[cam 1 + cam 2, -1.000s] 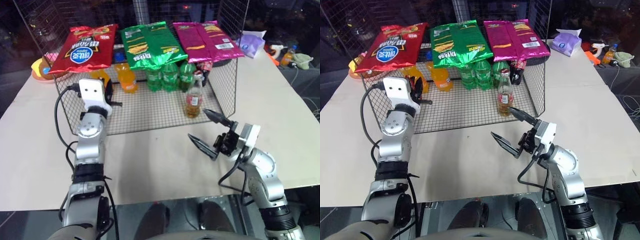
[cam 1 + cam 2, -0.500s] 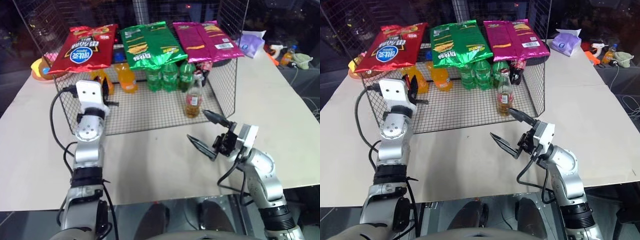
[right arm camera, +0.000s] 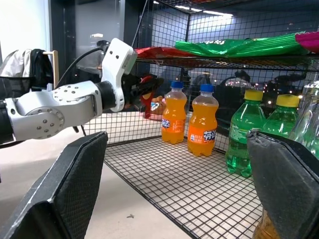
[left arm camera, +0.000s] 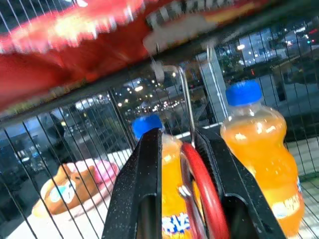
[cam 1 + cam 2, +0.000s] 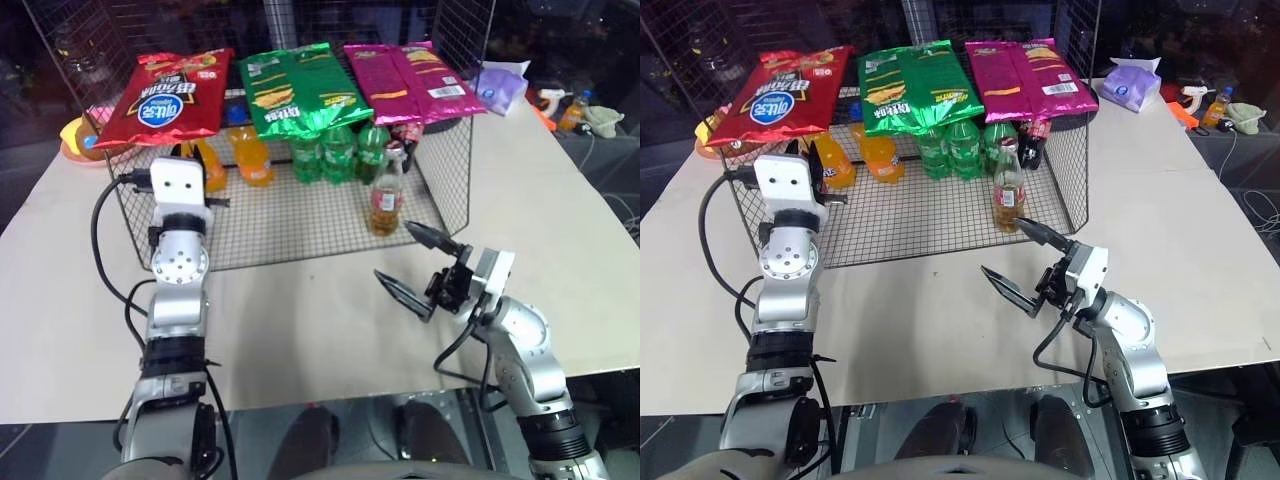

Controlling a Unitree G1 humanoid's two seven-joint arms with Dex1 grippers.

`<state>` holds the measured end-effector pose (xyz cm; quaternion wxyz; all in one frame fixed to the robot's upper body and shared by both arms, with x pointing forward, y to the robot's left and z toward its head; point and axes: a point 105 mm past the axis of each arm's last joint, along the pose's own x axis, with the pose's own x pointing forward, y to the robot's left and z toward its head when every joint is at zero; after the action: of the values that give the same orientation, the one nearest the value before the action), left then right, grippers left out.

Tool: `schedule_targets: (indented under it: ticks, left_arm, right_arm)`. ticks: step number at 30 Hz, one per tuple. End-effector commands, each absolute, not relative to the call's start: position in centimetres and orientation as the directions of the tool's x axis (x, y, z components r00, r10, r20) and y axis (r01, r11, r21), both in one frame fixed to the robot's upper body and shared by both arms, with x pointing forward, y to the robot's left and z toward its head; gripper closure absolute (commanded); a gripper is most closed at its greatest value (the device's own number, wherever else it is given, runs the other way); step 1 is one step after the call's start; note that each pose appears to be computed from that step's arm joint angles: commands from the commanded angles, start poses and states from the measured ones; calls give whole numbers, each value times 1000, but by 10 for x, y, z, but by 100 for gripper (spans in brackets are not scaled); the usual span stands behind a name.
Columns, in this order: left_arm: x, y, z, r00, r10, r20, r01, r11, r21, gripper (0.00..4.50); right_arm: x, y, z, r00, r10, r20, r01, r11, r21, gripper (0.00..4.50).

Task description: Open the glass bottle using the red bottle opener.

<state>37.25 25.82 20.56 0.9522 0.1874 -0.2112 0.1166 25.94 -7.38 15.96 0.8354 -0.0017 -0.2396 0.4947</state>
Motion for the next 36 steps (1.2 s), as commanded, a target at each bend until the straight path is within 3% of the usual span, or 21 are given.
schedule_targets:
  ticks: [1, 12, 22, 23, 25, 36]
  left_arm:
    - [372, 259, 205, 887, 144, 439, -290, 914, 285, 353]
    - [367, 256, 190, 898, 149, 413, -302, 893, 334, 353]
    - [360, 258, 195, 870, 173, 461, -377, 837, 397, 353]
    - [359, 258, 196, 866, 175, 468, -384, 832, 399, 406]
    - [358, 258, 199, 857, 177, 485, -402, 818, 411, 444]
    - [351, 262, 208, 816, 214, 537, -485, 758, 436, 444]
  right_arm:
    - [257, -74, 169, 382, 817, 432, -810, 521, -269, 0]
    - [257, -73, 167, 393, 814, 428, -806, 529, -265, 0]
    - [257, -74, 167, 395, 813, 428, -805, 531, -265, 0]
    - [257, -74, 167, 394, 813, 429, -806, 530, -265, 0]
    - [257, -74, 168, 392, 812, 433, -807, 529, -262, 0]
    - [250, -70, 177, 324, 816, 478, -846, 476, -241, 0]
